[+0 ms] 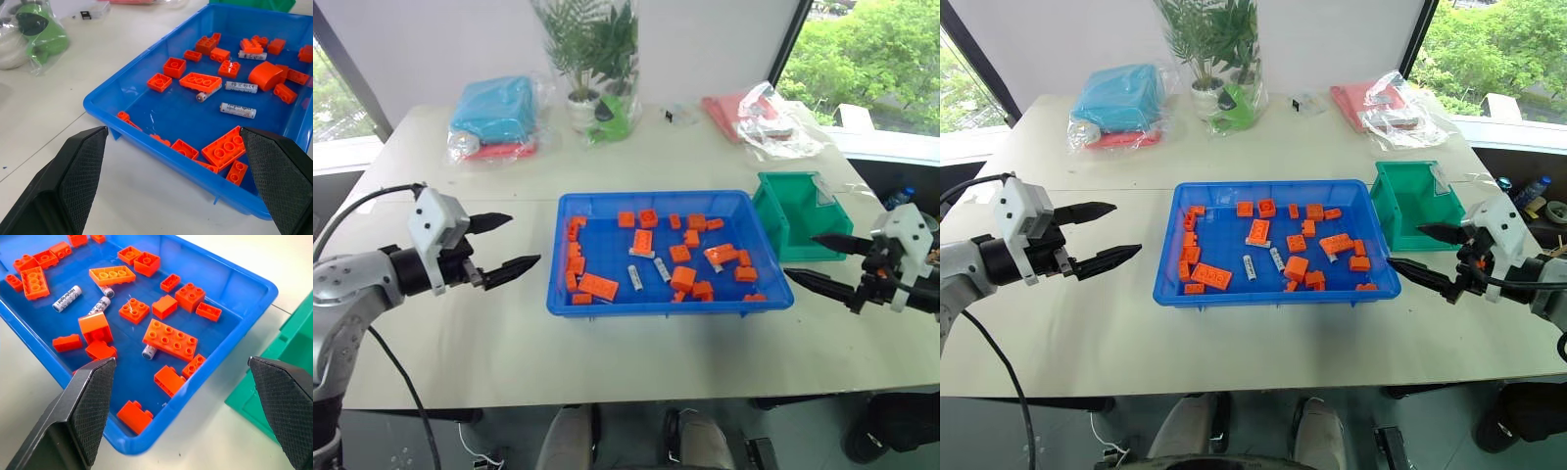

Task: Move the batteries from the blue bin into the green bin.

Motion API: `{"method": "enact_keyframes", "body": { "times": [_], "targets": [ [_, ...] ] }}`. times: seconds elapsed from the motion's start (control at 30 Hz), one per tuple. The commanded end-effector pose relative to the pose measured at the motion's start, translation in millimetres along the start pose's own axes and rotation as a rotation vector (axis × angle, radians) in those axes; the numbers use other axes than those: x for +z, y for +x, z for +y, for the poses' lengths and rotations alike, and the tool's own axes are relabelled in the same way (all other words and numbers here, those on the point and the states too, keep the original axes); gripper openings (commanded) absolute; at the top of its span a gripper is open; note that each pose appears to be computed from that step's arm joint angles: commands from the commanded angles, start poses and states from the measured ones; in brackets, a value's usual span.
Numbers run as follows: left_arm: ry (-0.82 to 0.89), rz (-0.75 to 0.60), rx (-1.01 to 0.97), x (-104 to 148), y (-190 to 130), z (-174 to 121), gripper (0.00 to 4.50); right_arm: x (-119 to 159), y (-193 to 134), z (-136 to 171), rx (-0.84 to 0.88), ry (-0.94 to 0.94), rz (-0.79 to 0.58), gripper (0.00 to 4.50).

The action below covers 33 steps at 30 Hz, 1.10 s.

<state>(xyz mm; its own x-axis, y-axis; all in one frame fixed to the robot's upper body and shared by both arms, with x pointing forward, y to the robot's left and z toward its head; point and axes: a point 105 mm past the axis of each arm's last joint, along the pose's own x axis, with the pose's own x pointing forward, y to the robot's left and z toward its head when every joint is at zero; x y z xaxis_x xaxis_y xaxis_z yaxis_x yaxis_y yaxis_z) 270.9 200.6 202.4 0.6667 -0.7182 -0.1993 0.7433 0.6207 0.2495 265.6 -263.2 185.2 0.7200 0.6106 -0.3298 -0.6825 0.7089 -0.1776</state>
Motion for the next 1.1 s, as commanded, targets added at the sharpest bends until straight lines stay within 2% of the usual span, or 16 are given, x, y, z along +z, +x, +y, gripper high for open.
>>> {"method": "enact_keyframes", "body": {
  "times": [0.03, 0.3, 0.53, 0.63, 0.83, 1.1],
  "targets": [
    [0.026, -0.030, -0.007, 11, -1, -4, 4.50, 13, 2, 1, 0.020, -0.047, -0.014, 4.44],
    [0.007, -0.039, -0.029, 17, -3, -11, 4.50, 39, 26, 16, 0.136, -0.084, -0.034, 4.44],
    [0.029, 0.034, -0.205, 17, -7, -29, 4.50, 64, 102, 52, 0.240, -0.050, 0.066, 4.44],
    [0.057, 0.069, -0.261, 19, -10, -30, 4.50, 72, 134, 75, 0.320, 0.035, 0.110, 4.44],
    [0.097, 0.088, -0.307, 24, -16, -29, 4.50, 71, 173, 105, 0.414, 0.143, 0.244, 4.44],
    [0.104, 0.066, -0.277, 26, -16, -28, 4.50, 50, 182, 119, 0.475, 0.231, 0.381, 4.44]
  ]
}}
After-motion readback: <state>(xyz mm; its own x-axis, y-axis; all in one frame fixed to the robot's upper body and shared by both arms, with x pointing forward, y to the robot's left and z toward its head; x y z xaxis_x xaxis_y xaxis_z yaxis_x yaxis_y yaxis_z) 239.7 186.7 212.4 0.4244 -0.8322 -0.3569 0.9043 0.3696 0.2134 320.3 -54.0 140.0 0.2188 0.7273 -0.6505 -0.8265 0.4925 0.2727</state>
